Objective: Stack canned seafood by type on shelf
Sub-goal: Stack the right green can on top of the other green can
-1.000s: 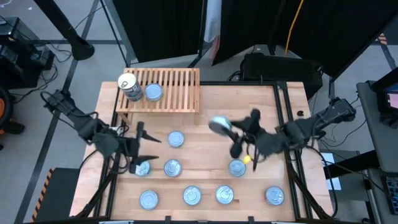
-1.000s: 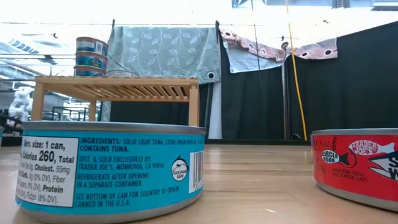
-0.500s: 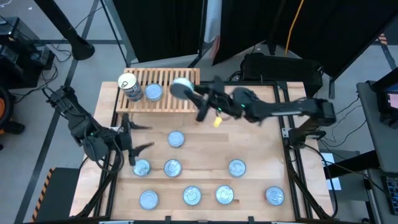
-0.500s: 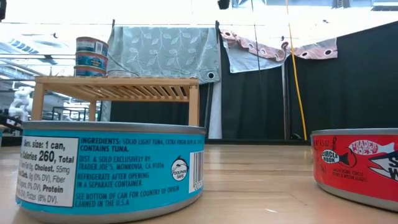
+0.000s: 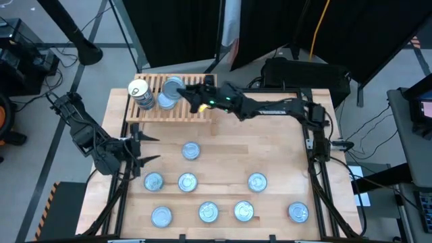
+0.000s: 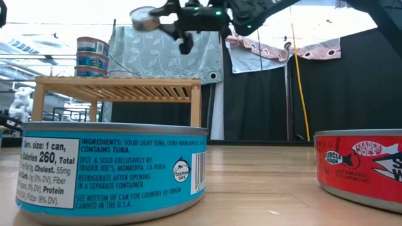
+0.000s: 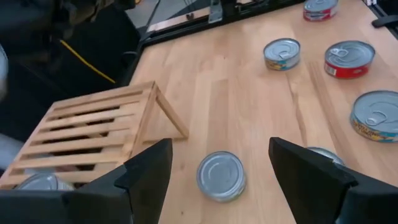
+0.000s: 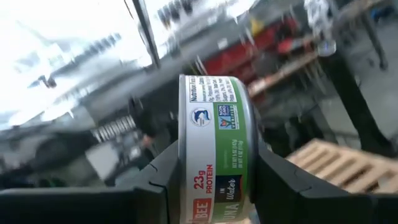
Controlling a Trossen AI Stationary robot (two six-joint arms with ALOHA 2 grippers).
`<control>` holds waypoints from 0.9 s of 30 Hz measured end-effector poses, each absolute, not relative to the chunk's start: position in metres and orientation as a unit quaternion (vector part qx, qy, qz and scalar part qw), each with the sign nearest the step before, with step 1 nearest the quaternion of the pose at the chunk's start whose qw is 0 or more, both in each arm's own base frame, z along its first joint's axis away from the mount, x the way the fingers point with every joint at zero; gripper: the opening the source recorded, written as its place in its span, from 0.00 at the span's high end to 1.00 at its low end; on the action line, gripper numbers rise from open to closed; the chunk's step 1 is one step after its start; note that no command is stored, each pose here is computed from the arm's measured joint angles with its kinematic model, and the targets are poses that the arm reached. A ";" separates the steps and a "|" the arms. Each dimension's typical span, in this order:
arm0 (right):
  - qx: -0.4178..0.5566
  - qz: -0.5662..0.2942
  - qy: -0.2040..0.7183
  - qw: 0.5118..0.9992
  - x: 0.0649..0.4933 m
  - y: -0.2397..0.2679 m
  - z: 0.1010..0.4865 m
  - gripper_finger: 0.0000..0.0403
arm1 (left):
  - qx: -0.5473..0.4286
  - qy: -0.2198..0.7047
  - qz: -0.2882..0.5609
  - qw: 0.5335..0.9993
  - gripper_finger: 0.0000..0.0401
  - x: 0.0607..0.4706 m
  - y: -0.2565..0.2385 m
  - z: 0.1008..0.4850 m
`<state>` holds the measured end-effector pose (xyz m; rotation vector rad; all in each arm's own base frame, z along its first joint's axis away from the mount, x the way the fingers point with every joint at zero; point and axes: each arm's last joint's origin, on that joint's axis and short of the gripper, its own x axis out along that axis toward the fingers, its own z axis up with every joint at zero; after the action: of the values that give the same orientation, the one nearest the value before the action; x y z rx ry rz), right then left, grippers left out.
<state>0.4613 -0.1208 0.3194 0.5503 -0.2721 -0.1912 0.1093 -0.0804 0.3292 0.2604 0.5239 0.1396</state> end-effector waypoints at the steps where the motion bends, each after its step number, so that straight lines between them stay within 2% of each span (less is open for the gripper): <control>1: 0.272 -0.094 -0.114 0.951 0.468 -0.123 0.319 0.66 | 0.123 0.257 0.070 0.956 0.32 0.108 -0.079 0.330; 8: 0.277 -0.092 -0.006 0.956 0.497 -0.139 0.319 0.66 | 0.112 0.254 0.072 0.958 0.32 0.105 -0.076 0.331; 14: 0.315 -0.048 0.006 0.948 0.504 -0.162 0.312 0.66 | 0.107 0.254 0.071 0.959 0.32 0.105 -0.076 0.331; 27: 0.317 -0.064 0.056 0.945 0.504 -0.178 0.289 0.65 | 0.098 0.256 0.069 0.959 0.32 0.105 -0.076 0.331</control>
<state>0.5035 -0.1781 0.2890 0.6451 0.1136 -0.1305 0.1049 -0.0763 0.3307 0.1985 0.5184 0.1391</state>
